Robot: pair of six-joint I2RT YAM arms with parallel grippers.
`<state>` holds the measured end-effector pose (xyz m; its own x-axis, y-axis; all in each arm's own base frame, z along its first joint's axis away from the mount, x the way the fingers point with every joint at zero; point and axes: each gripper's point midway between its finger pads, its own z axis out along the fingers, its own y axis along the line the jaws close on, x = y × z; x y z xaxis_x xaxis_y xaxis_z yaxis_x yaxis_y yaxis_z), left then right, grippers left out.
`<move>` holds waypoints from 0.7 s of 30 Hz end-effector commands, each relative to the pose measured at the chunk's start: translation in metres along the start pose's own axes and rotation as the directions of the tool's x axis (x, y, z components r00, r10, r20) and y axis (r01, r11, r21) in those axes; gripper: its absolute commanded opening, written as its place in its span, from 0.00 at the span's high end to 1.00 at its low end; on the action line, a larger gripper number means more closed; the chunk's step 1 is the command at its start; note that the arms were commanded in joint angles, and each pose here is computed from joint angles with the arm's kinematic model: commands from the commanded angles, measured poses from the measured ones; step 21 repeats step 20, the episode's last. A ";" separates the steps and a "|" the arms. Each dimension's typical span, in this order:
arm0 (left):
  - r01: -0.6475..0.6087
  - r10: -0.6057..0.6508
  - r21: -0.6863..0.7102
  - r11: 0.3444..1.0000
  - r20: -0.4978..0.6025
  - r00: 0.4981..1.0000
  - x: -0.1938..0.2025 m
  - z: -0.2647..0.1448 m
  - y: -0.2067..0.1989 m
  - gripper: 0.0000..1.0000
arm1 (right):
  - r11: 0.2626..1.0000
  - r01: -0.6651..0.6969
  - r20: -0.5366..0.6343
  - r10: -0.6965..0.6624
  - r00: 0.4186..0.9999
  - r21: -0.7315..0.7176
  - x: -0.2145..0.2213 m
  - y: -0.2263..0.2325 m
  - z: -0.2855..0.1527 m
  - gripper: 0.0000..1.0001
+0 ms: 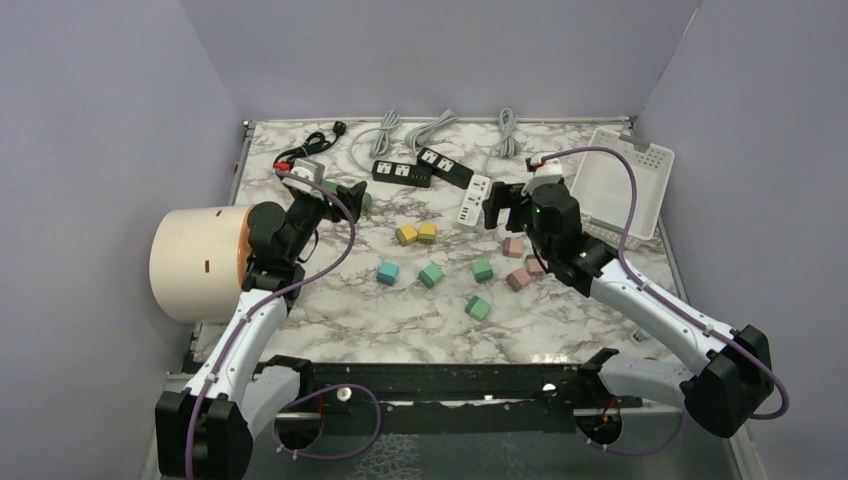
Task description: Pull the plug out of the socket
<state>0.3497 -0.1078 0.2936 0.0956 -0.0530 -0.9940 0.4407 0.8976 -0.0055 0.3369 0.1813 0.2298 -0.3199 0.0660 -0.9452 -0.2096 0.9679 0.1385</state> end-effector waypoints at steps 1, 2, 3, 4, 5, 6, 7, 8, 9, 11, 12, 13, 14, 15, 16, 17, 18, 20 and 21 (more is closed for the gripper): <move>-0.064 0.064 0.005 0.998 0.080 0.995 -0.018 -0.004 -0.002 0.01 | 0.999 0.018 0.048 -0.020 0.999 0.043 -0.012 -0.007 0.003 0.00; -0.067 0.068 -0.005 0.998 0.084 0.994 -0.018 -0.005 0.000 0.01 | 0.998 0.017 0.046 -0.020 0.999 0.057 -0.012 -0.009 0.004 0.00; -0.072 0.072 -0.011 0.997 0.089 0.993 -0.020 -0.006 0.001 0.01 | 0.997 0.012 0.047 -0.015 0.999 0.071 -0.014 -0.011 0.004 0.00; -0.075 0.076 -0.015 0.997 0.091 0.993 -0.020 -0.006 0.001 0.01 | 0.997 0.009 0.051 -0.013 0.999 0.080 -0.015 -0.013 0.004 0.00; -0.079 0.080 -0.017 0.997 0.092 0.993 -0.020 -0.006 0.002 0.01 | 0.997 0.008 0.057 -0.012 0.998 0.081 -0.015 -0.013 0.004 0.00; -0.079 0.081 -0.023 0.997 0.095 0.992 -0.021 -0.006 0.003 0.01 | 0.997 0.006 0.062 -0.011 0.998 0.081 -0.015 -0.013 0.005 0.00; -0.078 0.081 -0.027 0.997 0.095 0.992 -0.021 -0.007 0.003 0.01 | 0.997 0.008 0.065 -0.012 0.998 0.075 -0.016 -0.012 0.005 0.00; -0.076 0.078 -0.029 0.997 0.097 0.992 -0.021 -0.007 0.004 0.01 | 0.997 0.010 0.066 -0.015 0.998 0.072 -0.017 -0.011 0.005 0.00; -0.072 0.074 -0.027 0.997 0.097 0.993 -0.020 -0.007 0.003 0.01 | 0.997 0.011 0.061 -0.015 0.998 0.076 -0.016 -0.012 0.006 0.00; -0.070 0.072 -0.017 0.997 0.100 0.992 -0.021 -0.005 0.002 0.01 | 0.996 0.011 0.050 -0.016 0.999 0.091 -0.015 -0.014 0.006 0.00; -0.072 0.073 -0.016 0.997 0.099 0.992 -0.021 -0.005 0.002 0.01 | 0.996 0.014 0.051 -0.018 0.999 0.091 -0.014 -0.014 0.006 0.00; -0.072 0.074 -0.022 0.997 0.101 0.992 -0.021 -0.005 0.003 0.01 | 0.996 0.020 0.049 -0.024 0.999 0.082 -0.012 -0.013 0.007 0.00; -0.071 0.073 -0.029 0.997 0.102 0.992 -0.021 -0.006 0.004 0.01 | 0.998 0.034 0.048 -0.036 0.998 0.059 -0.012 -0.009 0.007 0.00; -0.070 0.072 -0.032 0.997 0.103 0.992 -0.021 -0.006 0.004 0.01 | 0.998 0.046 0.043 -0.048 0.998 0.040 -0.013 -0.006 0.007 0.00; -0.072 0.075 -0.028 0.997 0.106 0.992 -0.022 -0.007 0.003 0.01 | 0.998 0.049 0.039 -0.050 0.998 0.031 -0.014 -0.005 0.007 0.00; -0.075 0.077 -0.026 0.997 0.109 0.991 -0.023 -0.007 0.003 0.01 | 0.999 0.046 0.044 -0.047 0.998 0.027 -0.015 -0.004 0.005 0.00; -0.077 0.079 -0.029 0.997 0.114 0.990 -0.025 -0.007 0.003 0.01 | 0.999 0.039 0.052 -0.040 0.998 0.035 -0.015 -0.006 0.004 0.00; -0.076 0.081 -0.047 0.996 0.121 0.989 -0.028 -0.010 0.005 0.01 | 0.998 0.014 0.080 -0.019 0.997 0.059 -0.018 -0.010 0.004 0.00; -0.076 0.081 -0.047 0.996 0.121 0.989 -0.028 -0.010 0.005 0.01 | 0.998 0.014 0.080 -0.019 0.997 0.059 -0.018 -0.010 0.004 0.00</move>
